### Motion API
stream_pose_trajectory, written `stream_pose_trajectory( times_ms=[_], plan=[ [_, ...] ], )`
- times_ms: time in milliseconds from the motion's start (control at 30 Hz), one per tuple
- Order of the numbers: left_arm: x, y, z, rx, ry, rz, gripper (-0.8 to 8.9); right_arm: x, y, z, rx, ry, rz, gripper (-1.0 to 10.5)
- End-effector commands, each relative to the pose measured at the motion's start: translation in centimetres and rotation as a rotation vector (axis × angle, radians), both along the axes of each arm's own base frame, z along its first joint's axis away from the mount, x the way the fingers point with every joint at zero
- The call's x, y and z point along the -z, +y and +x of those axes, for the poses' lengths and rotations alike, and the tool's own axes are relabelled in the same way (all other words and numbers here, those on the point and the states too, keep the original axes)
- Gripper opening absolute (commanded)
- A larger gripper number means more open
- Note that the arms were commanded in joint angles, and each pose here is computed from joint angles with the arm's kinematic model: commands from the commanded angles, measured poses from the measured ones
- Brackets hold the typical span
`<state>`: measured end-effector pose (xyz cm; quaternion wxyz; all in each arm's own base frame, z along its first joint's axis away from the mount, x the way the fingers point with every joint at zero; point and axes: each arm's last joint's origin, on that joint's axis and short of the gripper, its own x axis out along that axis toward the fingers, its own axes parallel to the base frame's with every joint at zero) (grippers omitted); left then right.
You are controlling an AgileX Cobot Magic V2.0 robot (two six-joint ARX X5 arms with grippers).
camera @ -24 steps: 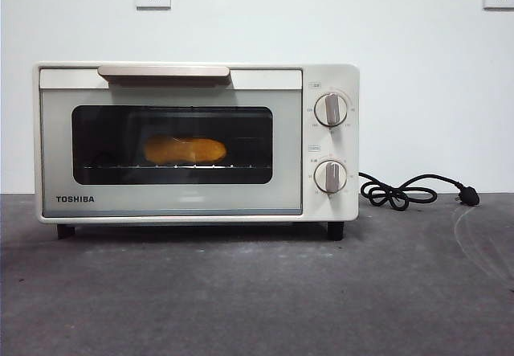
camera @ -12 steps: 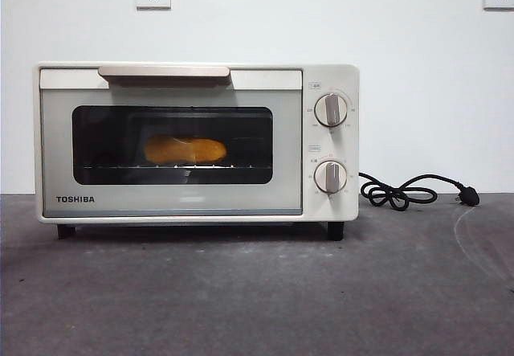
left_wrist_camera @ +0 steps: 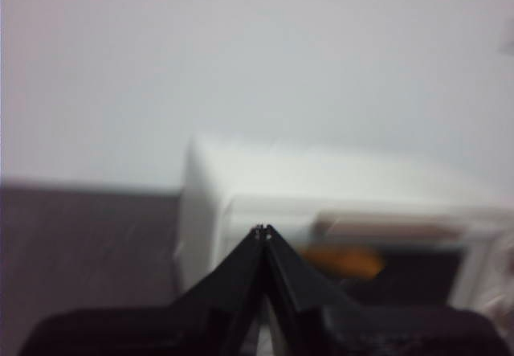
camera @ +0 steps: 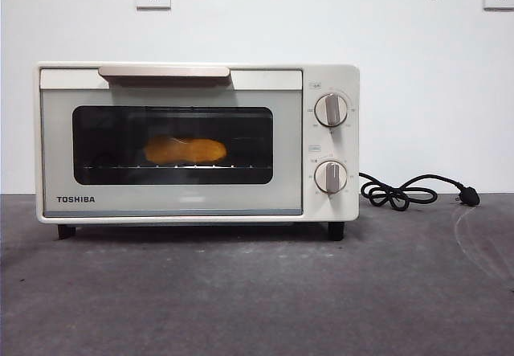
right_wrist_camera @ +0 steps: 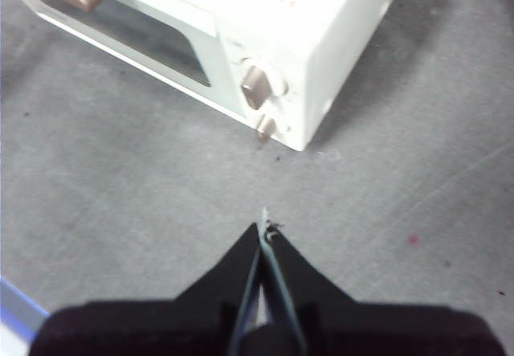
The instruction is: Take the corn from the table,put the corn in the oven
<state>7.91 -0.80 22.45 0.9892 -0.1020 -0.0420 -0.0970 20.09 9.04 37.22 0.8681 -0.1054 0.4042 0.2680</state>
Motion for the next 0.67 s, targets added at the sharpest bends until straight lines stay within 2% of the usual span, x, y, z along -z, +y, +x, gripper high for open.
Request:
stream_pose_trajectory(
  times_ms=[33, 200, 367, 467, 567, 667],
  plan=[
    [2.8, 0.0, 1.0, -0.024, 0.051, 0.013, -0.04, 0.1, 0.0, 0.1, 0.008, 0.000, 0.001, -0.1],
    [5.0, 0.0, 1.6, -0.048, 0.100, 0.042, -0.04, 0.1, 0.0, 0.1, 0.011, -0.002, -0.002, -0.1],
    [5.7, -0.1, 1.7, -0.042, 0.111, 0.120, -0.04, 0.1, 0.0, 0.2, 0.017, -0.005, -0.009, -0.1],
    [6.5, -0.2, 1.7, -0.026, 0.154, 0.152, -0.04, 0.1, 0.0, 0.2, 0.017, -0.005, -0.009, -0.1],
    [7.5, -0.3, 1.6, -0.011, 0.242, 0.186, -0.04, 0.1, 0.0, 0.2, 0.017, -0.005, -0.009, -0.1],
    [7.5, -0.3, 1.6, -0.006, 0.235, 0.216, -0.04, 0.1, 0.0, 0.2, 0.017, -0.005, -0.009, -0.1]
  ],
)
